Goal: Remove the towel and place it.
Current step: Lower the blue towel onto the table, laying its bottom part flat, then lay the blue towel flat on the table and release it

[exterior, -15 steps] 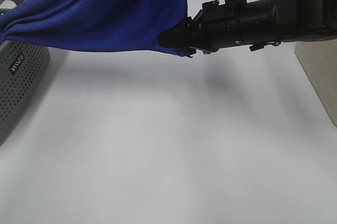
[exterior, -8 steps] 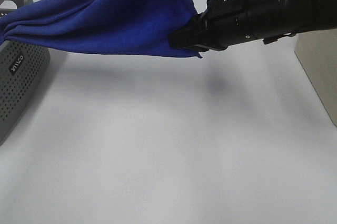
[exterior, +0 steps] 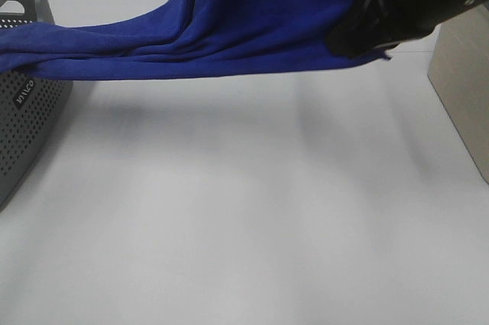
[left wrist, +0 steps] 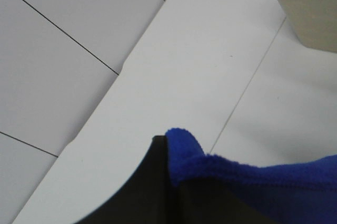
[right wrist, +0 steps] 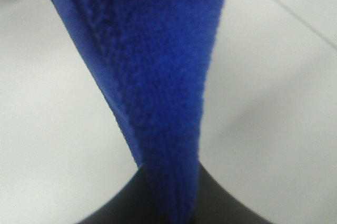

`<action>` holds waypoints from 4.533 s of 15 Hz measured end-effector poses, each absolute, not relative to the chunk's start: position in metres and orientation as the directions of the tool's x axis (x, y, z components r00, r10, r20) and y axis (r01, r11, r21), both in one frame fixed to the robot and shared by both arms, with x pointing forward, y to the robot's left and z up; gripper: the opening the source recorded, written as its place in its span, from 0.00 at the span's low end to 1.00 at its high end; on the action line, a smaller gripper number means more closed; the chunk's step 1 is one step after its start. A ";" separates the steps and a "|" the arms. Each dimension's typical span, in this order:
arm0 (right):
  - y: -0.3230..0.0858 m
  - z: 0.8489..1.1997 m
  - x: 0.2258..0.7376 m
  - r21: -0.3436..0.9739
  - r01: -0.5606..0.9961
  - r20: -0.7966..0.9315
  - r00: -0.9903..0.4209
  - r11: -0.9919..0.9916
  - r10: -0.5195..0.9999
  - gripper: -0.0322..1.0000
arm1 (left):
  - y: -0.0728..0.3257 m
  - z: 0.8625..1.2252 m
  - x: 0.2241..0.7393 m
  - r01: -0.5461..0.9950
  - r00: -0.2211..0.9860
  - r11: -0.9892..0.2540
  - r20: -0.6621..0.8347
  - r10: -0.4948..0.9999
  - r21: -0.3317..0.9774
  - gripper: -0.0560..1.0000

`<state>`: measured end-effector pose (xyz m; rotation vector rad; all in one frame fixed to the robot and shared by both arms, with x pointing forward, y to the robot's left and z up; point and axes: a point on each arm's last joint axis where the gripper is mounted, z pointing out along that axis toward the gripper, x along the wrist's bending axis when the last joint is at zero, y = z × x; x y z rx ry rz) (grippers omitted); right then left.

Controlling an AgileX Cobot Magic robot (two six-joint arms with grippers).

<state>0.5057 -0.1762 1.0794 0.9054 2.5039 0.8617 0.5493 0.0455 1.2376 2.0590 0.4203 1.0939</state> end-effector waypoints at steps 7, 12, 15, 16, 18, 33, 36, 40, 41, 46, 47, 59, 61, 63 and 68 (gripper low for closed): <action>-0.208 1.206 0.496 0.619 0.402 -0.402 -0.576 0.675 0.712 0.05 | 0.047 1.296 0.522 -0.199 0.487 -0.603 0.612 0.623 0.772 0.05; -0.214 1.255 0.484 0.670 0.336 -0.444 -0.534 0.662 0.720 0.05 | 0.071 1.325 0.505 -0.246 0.397 -0.608 0.651 0.647 0.755 0.05; -0.217 1.284 0.475 0.722 0.267 -0.468 -0.492 0.639 0.734 0.05 | 0.083 1.343 0.492 -0.293 0.365 -0.574 0.645 0.672 0.764 0.05; -0.218 1.292 0.472 0.734 0.246 -0.475 -0.479 0.633 0.738 0.05 | 0.084 1.345 0.490 -0.294 0.368 -0.569 0.640 0.674 0.768 0.05; -0.219 1.300 0.469 0.737 0.215 -0.497 -0.470 0.641 0.730 0.05 | 0.085 1.343 0.488 -0.270 0.397 -0.560 0.621 0.676 0.783 0.05; -0.166 1.234 0.648 0.752 -0.160 -0.659 -0.229 0.640 0.717 0.05 | 0.105 1.252 0.670 -0.415 0.138 -0.585 0.683 0.717 0.697 0.05; -0.180 1.233 0.695 0.812 -0.244 -0.569 -0.125 0.530 0.813 0.05 | 0.131 1.246 0.706 -0.503 0.040 -0.542 0.644 0.764 0.674 0.05; -0.188 1.235 0.713 0.882 -0.256 -0.436 -0.120 0.396 0.892 0.05 | 0.127 1.242 0.721 -0.517 0.028 -0.511 0.611 0.791 0.687 0.05; -0.194 1.227 0.718 0.906 -0.195 -0.403 -0.137 0.375 0.905 0.05 | 0.120 1.230 0.726 -0.464 0.067 -0.519 0.613 0.787 0.718 0.05; -0.216 1.162 0.720 0.848 0.385 -0.268 -0.280 0.364 0.922 0.05 | 0.086 1.174 0.722 -0.016 0.337 -0.585 0.555 0.760 0.811 0.05; -0.218 1.148 0.712 0.760 0.525 -0.239 -0.320 0.382 0.917 0.05 | 0.078 1.147 0.707 0.220 0.484 -0.648 0.496 0.721 0.729 0.05; -0.218 1.084 0.640 0.275 0.864 0.033 -0.447 0.421 0.894 0.05 | 0.085 1.073 0.653 0.490 0.798 -0.789 0.173 0.577 0.371 0.05; -0.218 1.086 0.611 0.253 0.877 0.097 -0.442 0.408 0.892 0.05 | 0.092 1.084 0.633 0.498 0.803 -0.783 0.143 0.579 0.374 0.05; -0.219 1.082 0.591 0.221 0.889 0.133 -0.436 0.402 0.890 0.05 | 0.097 1.084 0.619 0.510 0.808 -0.781 0.112 0.578 0.360 0.05; -0.226 1.059 0.531 0.099 0.921 0.210 -0.390 0.377 0.897 0.05 | 0.115 1.059 0.560 0.568 0.816 -0.782 -0.051 0.576 0.256 0.05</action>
